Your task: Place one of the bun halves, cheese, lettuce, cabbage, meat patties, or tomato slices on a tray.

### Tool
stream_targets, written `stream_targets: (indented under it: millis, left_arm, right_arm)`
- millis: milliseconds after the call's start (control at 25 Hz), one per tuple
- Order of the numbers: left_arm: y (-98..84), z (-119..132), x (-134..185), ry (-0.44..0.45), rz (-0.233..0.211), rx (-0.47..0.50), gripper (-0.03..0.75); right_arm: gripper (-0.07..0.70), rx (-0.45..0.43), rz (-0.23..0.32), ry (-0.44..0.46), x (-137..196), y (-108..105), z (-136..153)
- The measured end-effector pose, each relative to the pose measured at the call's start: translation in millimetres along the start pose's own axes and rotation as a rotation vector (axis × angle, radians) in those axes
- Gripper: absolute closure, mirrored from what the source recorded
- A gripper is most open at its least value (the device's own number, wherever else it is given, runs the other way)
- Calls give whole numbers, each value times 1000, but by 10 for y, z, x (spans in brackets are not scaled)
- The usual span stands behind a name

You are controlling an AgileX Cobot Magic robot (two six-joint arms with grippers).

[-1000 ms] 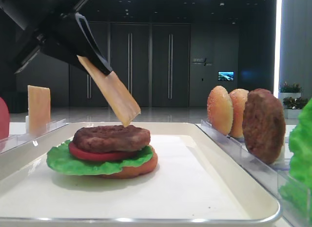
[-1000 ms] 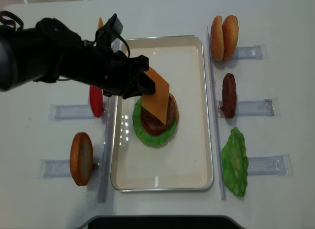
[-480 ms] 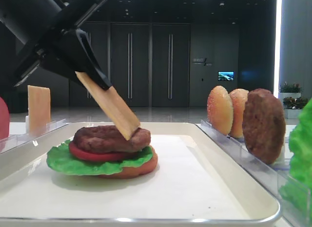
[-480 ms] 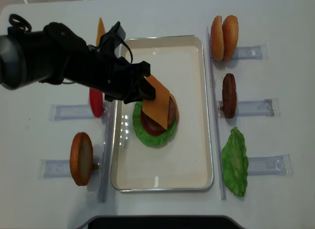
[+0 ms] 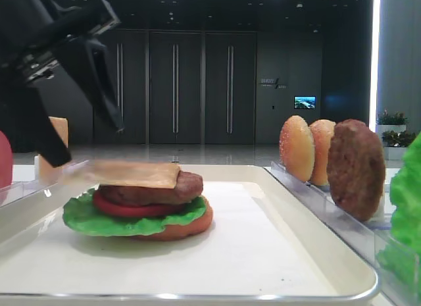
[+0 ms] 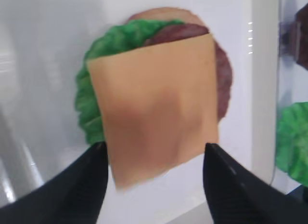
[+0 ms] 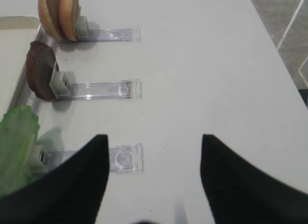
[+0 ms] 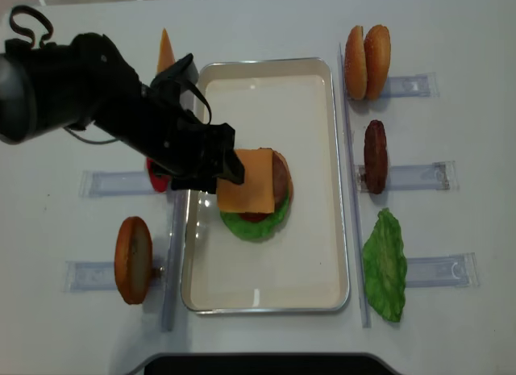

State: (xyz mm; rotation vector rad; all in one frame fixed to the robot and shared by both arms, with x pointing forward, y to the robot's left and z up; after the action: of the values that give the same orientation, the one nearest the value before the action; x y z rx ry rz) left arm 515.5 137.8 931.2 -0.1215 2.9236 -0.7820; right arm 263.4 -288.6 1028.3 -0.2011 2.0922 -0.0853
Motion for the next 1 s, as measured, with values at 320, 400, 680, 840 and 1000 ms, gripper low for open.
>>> stream_targets:
  millis: [320, 400, 680, 840, 1000]
  left_arm:
    - [-126, -609, -222, -73, 21, -190, 237]
    - [-175, -774, -314, -107, 9, -235, 248]
    - [5, -1084, -472, -185, 4, -461, 294]
    - [308, -1254, -605, -200, -42, -486, 297]
    - [758, -1498, -716, -208, -99, -522, 297]
  right_arm:
    - [230, 0, 0, 0, 0, 0, 0]
    - [230, 0, 0, 0, 0, 0, 0]
    - [230, 0, 0, 0, 0, 0, 0]
    - [230, 0, 0, 0, 0, 0, 0]
    - [230, 0, 0, 0, 0, 0, 0]
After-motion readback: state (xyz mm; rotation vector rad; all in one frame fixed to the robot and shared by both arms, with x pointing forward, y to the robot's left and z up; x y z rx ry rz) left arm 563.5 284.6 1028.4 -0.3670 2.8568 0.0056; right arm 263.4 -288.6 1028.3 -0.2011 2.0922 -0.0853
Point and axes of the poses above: a point on each arm's last joint axis where the gripper is mounted, z pointing out along that axis toward the gripper, y along the wrist's bending axis when the last joint is at zero, x = y × z, the point moved 4 cm from there along z, pointing out along that axis toward the gripper, and after that the axes turned 9 degrees about -z, right-handed, at the moved point
